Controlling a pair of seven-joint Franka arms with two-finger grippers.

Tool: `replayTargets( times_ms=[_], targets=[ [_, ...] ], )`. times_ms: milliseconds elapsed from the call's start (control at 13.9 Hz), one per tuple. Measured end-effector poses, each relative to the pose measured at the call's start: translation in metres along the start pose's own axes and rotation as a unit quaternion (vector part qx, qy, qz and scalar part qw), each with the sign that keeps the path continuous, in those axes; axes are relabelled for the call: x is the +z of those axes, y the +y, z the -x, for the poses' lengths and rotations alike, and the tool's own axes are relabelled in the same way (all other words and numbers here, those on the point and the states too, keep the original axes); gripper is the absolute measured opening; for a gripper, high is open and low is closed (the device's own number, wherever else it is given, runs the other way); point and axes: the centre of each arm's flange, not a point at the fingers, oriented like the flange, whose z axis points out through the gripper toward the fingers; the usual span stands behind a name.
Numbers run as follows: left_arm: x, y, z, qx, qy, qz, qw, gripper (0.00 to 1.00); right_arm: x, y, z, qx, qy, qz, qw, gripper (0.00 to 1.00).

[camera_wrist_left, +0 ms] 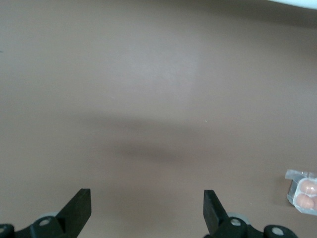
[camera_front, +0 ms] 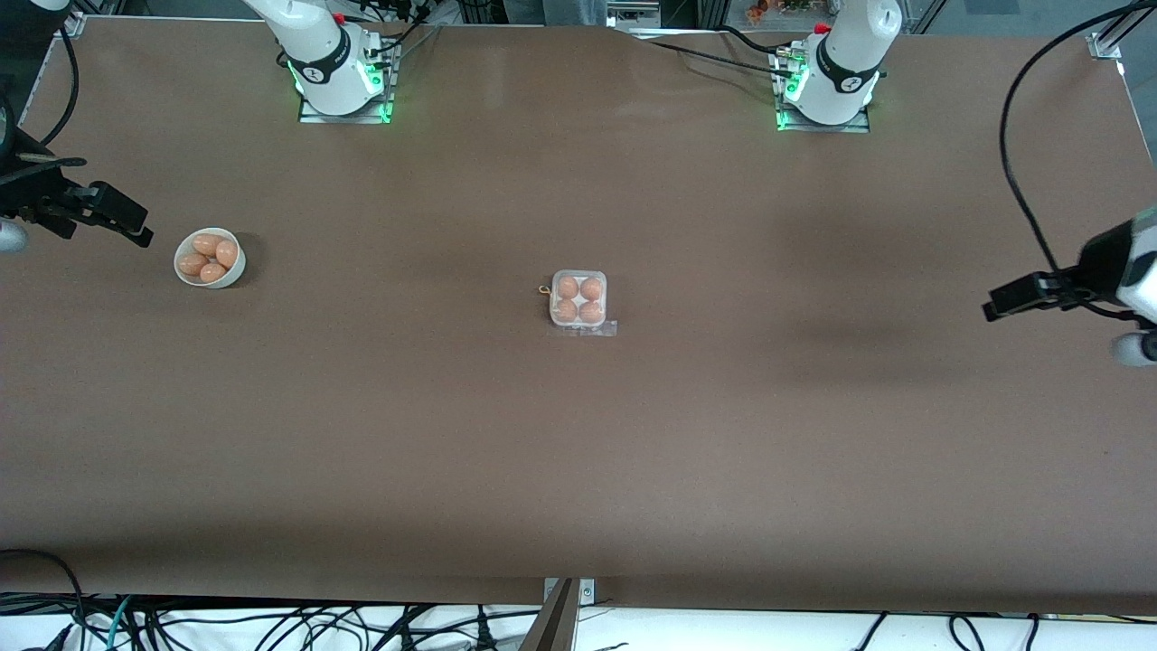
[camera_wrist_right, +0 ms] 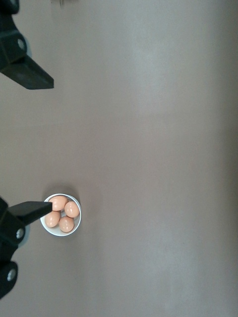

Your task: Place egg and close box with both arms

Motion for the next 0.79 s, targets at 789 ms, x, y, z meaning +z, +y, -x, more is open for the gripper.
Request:
replayTargets(
  times_ms=[789],
  targets=[
    [-0.015, -0.026, 0.059, 0.021, 0.033, -0.035, 0.999, 1.00, 0.000, 0.000, 0.000, 0.000, 0.000, 0.000, 1.000, 1.00]
  ],
)
